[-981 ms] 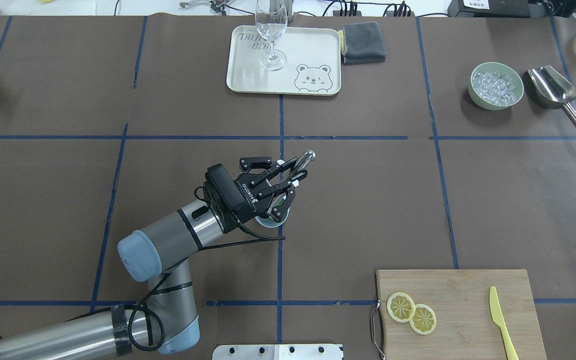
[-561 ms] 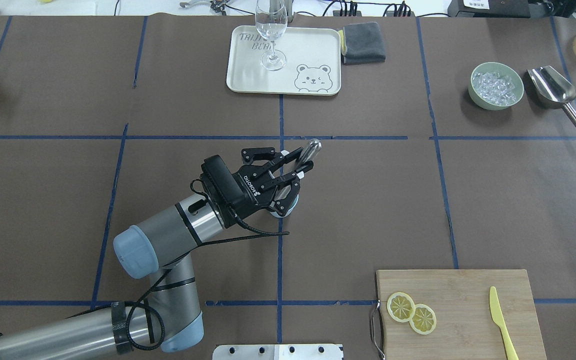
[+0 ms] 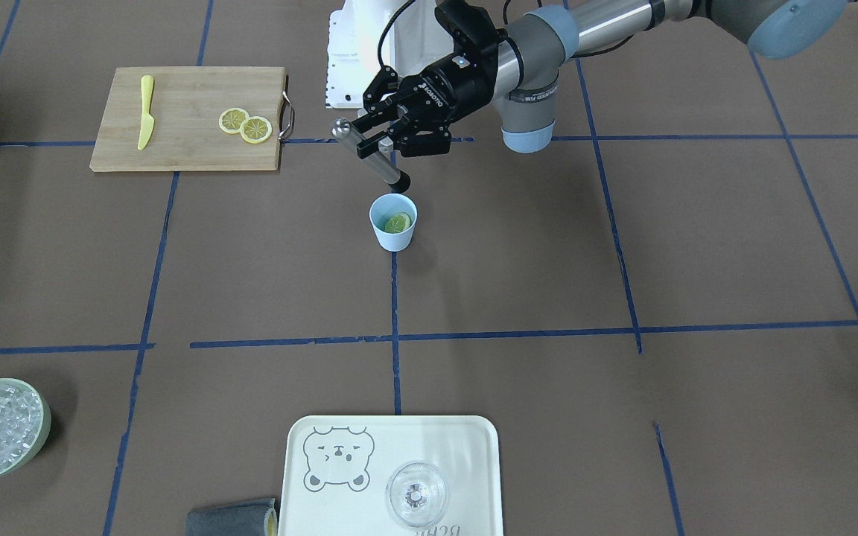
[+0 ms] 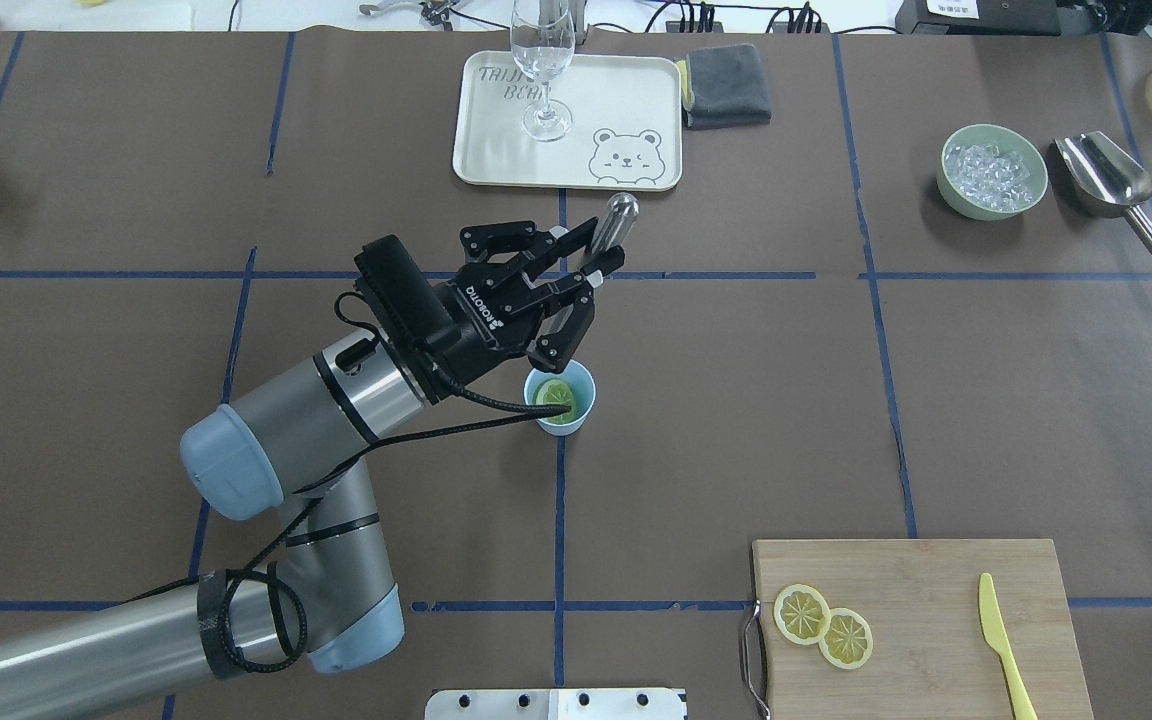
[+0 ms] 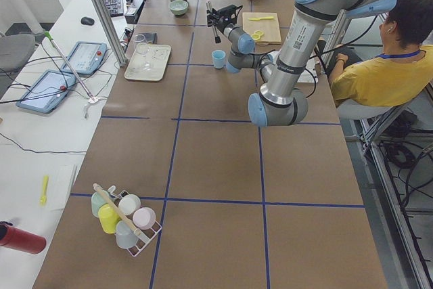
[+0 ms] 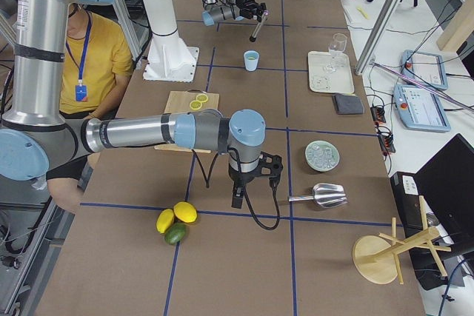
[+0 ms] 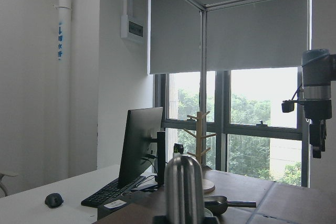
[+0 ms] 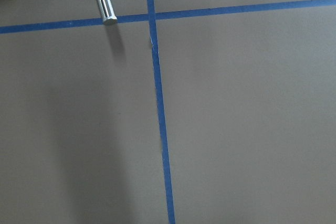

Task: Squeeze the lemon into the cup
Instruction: 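Lift the muddler out of the cup and carry it back with the left gripper, then stand the muddler upright on the table and open the left gripper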

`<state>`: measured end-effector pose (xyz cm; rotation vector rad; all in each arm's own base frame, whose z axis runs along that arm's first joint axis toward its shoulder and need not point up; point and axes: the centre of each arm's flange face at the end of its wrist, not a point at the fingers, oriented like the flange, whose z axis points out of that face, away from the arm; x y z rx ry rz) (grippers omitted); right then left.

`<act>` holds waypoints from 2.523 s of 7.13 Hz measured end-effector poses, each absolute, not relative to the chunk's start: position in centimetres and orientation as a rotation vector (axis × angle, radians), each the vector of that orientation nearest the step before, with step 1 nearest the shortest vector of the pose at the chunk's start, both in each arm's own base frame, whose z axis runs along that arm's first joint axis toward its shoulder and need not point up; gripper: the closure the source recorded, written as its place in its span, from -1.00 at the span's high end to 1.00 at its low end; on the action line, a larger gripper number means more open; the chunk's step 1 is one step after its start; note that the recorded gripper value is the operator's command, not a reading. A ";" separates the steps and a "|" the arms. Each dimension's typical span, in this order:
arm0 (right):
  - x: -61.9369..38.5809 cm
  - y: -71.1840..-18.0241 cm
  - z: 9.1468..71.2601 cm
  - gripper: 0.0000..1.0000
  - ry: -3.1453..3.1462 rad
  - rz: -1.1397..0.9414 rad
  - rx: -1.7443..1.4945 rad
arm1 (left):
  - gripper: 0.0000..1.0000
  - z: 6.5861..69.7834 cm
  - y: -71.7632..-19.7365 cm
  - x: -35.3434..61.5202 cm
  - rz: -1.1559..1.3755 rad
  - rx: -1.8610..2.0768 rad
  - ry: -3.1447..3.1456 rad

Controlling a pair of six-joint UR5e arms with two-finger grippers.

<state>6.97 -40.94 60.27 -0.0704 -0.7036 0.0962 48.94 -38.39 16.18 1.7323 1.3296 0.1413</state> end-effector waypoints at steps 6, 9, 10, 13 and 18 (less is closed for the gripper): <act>7.0 -40.9 60.5 1.00 -0.705 0.098 -0.076 | -1.00 18.6 -45.6 43.7 0.406 1.245 0.818; 7.0 -40.8 60.9 1.00 -0.704 0.101 -0.083 | -1.00 25.1 -51.2 36.4 0.504 0.823 0.712; 7.0 -40.9 60.9 1.00 -0.704 0.100 -0.082 | -1.00 28.6 -51.9 34.1 0.486 0.704 0.673; 7.0 -41.0 60.7 1.00 -0.705 0.099 -0.078 | -1.00 38.3 -50.9 30.1 0.323 0.476 0.621; 7.0 -41.4 60.2 1.00 -0.707 0.072 -0.013 | -1.00 45.2 -49.3 28.9 -0.095 0.314 0.693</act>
